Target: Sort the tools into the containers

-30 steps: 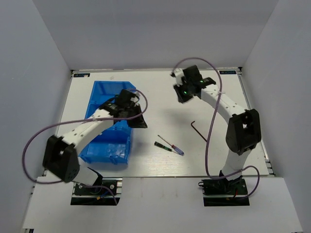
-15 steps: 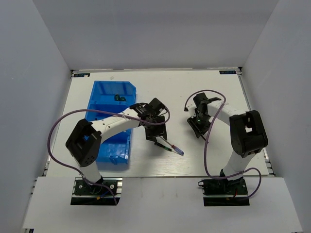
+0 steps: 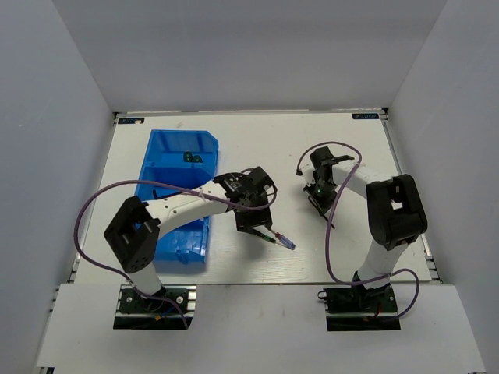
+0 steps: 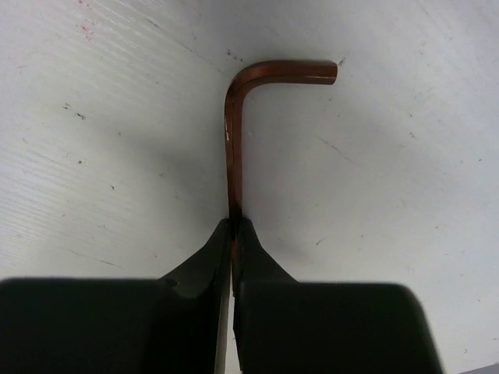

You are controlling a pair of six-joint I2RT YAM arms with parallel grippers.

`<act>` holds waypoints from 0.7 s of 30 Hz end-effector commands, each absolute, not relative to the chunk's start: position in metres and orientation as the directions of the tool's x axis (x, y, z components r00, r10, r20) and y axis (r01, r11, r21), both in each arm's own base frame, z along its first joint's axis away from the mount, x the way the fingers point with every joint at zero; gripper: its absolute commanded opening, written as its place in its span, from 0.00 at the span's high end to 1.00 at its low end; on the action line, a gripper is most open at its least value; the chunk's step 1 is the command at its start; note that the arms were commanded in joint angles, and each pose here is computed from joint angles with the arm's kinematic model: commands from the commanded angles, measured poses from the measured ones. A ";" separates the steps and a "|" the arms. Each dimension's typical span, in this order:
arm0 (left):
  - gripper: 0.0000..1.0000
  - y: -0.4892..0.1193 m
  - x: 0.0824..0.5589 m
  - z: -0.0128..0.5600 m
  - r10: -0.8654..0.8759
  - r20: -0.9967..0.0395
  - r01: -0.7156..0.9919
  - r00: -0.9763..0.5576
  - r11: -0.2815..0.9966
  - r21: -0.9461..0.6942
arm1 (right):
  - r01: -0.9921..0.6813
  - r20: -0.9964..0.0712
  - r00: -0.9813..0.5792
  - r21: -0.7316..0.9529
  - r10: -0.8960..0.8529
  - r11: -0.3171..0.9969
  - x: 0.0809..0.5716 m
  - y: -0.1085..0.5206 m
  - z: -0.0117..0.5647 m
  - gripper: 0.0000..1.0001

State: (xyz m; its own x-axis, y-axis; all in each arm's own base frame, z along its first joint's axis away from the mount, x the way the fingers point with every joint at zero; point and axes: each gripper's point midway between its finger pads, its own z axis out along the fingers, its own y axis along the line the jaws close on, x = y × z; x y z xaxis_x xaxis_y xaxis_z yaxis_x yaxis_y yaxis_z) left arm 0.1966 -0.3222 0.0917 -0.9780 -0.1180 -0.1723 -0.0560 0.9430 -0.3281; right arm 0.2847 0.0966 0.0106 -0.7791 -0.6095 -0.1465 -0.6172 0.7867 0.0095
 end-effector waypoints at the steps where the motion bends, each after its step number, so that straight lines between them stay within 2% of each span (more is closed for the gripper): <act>1: 0.34 -0.310 0.211 0.136 -0.195 -0.309 -0.073 -0.931 0.929 -0.364 | -0.632 -0.120 -0.773 0.054 -0.624 0.773 0.275 0.104 -0.029 1.00; 6: 0.34 -0.294 0.219 0.187 -0.269 -0.434 -0.065 -0.860 0.900 -0.430 | -0.648 -0.129 -0.761 0.096 -0.636 0.756 0.267 0.112 -0.028 1.00; 7: 0.34 -0.286 0.220 0.203 -0.297 -0.469 -0.061 -0.832 0.889 -0.455 | -0.658 -0.202 -0.750 0.126 -0.630 0.742 0.280 0.126 -0.013 1.00; 8: 0.34 -0.280 0.219 0.209 -0.308 -0.483 -0.060 -0.819 0.885 -0.462 | -0.664 -0.225 -0.746 0.189 -0.626 0.723 0.277 0.138 -0.004 1.00; 11: 0.34 -0.264 0.219 0.234 -0.364 -0.534 -0.047 -0.763 0.856 -0.516 | -0.721 -0.385 -0.692 0.349 -0.611 0.598 0.294 0.193 0.049 1.00; 14: 0.34 -0.252 0.216 0.244 -0.406 -0.555 -0.046 -0.726 0.833 -0.551 | -0.797 -0.535 -0.603 0.386 -0.591 0.464 0.320 0.243 0.104 1.00; 16: 0.34 -0.244 0.215 0.258 -0.443 -0.572 -0.032 -0.691 0.809 -0.587 | -0.824 -0.536 -0.565 0.410 -0.627 0.391 0.310 0.265 0.110 1.00; 17: 0.34 -0.240 0.216 0.264 -0.455 -0.579 -0.031 -0.676 0.803 -0.595 | -0.846 -0.584 -0.531 0.405 -0.614 0.346 0.322 0.284 0.127 1.00; 19: 0.34 -0.236 0.215 0.276 -0.480 -0.586 -0.020 -0.653 0.784 -0.620 | -0.875 -0.612 -0.469 0.420 -0.636 0.240 0.304 0.314 0.138 1.00; 20: 0.34 -0.233 0.216 0.279 -0.489 -0.592 -0.021 -0.640 0.782 -0.623 | -0.898 -0.659 -0.428 0.386 -0.619 0.209 0.315 0.330 0.156 1.00; 21: 0.34 -0.233 0.216 0.279 -0.489 -0.592 -0.021 -0.640 0.782 -0.623 | -0.902 -0.660 -0.411 0.396 -0.629 0.173 0.307 0.346 0.155 1.00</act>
State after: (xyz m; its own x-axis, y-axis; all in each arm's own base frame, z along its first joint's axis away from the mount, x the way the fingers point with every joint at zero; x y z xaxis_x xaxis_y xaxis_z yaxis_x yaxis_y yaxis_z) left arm 0.2104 -0.2387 0.2687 -0.6891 -0.4489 -0.5689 -0.0184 0.7956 -0.6055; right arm 0.3387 0.3022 0.1331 -0.4753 -0.6288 -0.6154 -0.8796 0.3542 0.3175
